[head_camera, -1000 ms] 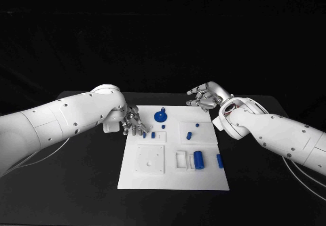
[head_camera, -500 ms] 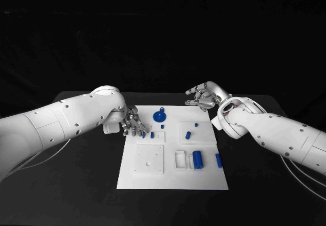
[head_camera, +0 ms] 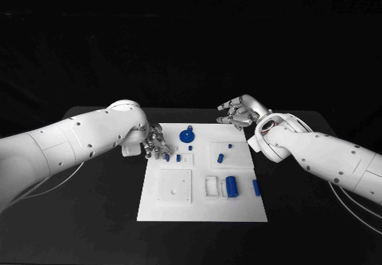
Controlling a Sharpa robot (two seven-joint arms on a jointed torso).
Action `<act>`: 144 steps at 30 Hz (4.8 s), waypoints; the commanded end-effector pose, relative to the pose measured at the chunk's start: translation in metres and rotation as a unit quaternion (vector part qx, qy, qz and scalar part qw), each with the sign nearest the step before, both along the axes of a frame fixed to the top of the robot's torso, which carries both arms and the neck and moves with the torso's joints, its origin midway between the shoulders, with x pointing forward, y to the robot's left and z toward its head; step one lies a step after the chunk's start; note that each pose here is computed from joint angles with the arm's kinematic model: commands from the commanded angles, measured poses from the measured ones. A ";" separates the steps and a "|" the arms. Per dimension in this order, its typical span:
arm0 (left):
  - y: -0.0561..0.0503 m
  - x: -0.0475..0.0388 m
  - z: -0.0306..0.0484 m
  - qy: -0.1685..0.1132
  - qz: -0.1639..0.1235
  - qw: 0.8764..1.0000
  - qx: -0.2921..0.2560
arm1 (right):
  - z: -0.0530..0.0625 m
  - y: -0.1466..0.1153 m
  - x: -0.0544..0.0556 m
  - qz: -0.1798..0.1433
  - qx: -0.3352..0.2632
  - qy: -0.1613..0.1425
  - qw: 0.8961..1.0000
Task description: Assemble the parts on the task board
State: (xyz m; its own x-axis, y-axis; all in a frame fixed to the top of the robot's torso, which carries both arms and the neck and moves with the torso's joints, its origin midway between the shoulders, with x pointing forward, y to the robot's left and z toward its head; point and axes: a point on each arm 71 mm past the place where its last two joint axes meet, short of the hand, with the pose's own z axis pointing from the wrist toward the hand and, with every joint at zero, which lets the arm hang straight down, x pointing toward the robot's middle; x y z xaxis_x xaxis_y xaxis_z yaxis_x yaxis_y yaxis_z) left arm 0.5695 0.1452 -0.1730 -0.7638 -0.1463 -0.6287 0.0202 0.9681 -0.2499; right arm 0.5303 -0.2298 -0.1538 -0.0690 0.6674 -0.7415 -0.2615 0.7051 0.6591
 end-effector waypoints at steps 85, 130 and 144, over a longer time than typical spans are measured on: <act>0.023 -0.0731 -0.0042 -0.375 0.016 0.916 -0.139 | -0.001 -0.011 -0.002 -0.004 0.000 0.003 1.000; 0.020 -0.0804 -0.0398 -0.342 -0.005 0.935 -0.091 | -0.004 -0.012 -0.003 -0.004 -0.001 0.006 1.000; 0.018 -0.0806 -0.0444 -0.343 -0.023 0.936 -0.073 | -0.004 -0.012 -0.003 -0.003 -0.001 0.006 1.000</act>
State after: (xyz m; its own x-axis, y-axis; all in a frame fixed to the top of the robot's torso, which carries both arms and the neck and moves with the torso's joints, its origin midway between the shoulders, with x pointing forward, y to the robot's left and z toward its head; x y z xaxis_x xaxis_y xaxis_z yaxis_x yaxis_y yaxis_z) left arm 0.4906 0.1656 -0.2139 -0.1829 -0.2811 -0.9421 0.2501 0.9134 -0.3211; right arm 0.5276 -0.2429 -0.1580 -0.0662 0.6690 -0.7403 -0.2378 0.7100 0.6629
